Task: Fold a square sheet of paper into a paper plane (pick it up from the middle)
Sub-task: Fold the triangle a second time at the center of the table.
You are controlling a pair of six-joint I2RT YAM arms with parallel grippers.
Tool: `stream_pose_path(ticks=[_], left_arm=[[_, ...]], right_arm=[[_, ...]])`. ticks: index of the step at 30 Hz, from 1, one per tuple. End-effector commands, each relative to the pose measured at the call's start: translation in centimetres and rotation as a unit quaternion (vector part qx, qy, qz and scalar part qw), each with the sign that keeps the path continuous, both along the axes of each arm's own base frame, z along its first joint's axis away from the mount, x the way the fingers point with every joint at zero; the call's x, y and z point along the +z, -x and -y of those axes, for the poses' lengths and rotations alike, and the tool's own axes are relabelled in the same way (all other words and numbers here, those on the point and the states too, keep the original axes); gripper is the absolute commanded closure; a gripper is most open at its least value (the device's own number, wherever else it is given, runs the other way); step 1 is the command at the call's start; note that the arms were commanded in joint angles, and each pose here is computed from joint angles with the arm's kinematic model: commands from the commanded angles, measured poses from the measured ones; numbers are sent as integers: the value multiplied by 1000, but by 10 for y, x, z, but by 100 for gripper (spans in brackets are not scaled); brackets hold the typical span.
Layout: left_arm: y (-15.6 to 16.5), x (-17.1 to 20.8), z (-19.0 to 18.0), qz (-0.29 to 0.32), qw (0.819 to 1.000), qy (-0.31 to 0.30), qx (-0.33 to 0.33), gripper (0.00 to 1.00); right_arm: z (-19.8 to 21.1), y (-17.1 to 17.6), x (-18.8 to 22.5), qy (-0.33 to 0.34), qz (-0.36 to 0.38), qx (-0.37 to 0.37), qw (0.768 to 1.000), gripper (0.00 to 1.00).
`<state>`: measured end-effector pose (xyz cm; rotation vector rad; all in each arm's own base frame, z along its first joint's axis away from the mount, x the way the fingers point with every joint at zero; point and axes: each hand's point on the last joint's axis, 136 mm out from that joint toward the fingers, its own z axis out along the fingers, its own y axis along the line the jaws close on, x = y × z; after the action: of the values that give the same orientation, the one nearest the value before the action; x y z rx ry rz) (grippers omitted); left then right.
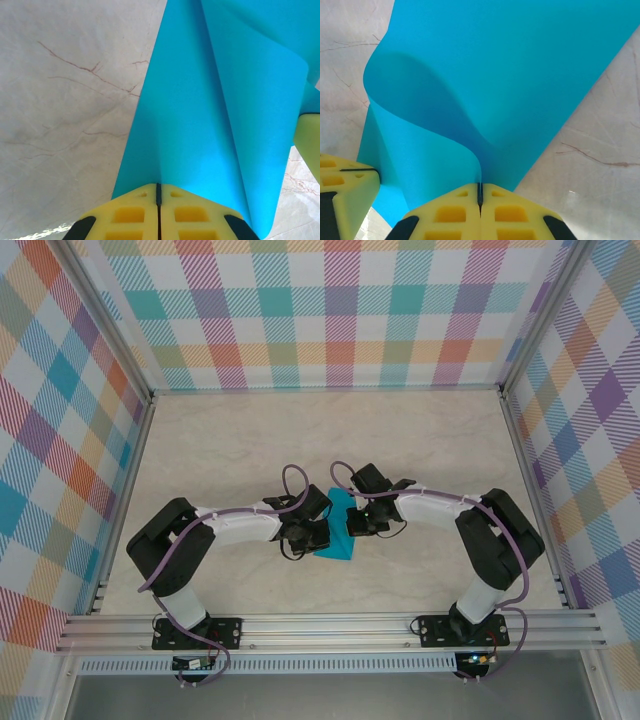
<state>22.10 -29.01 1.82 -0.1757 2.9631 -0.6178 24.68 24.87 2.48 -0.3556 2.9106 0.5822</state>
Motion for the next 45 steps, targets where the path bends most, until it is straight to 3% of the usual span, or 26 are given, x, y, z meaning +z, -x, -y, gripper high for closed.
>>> stream_pose_path(ticks=[1,17,20,45], left_arm=[[11,-10,-14,-17,999,-38,-5,94],[12,-10,-15,-16,999,-40,-6,93],[11,-9,-14,-15,999,-37,-6,93],[10,-3,-12,-6,1000,-27,-8,91]], right_arm=[[3,1,-4,8,-10,-1,1000,95],[8,1,5,25,-8,-9,1000,95],[1,0,8,4,2,-3,1000,94],[3,5,-14,27,-30,-2,999,94]])
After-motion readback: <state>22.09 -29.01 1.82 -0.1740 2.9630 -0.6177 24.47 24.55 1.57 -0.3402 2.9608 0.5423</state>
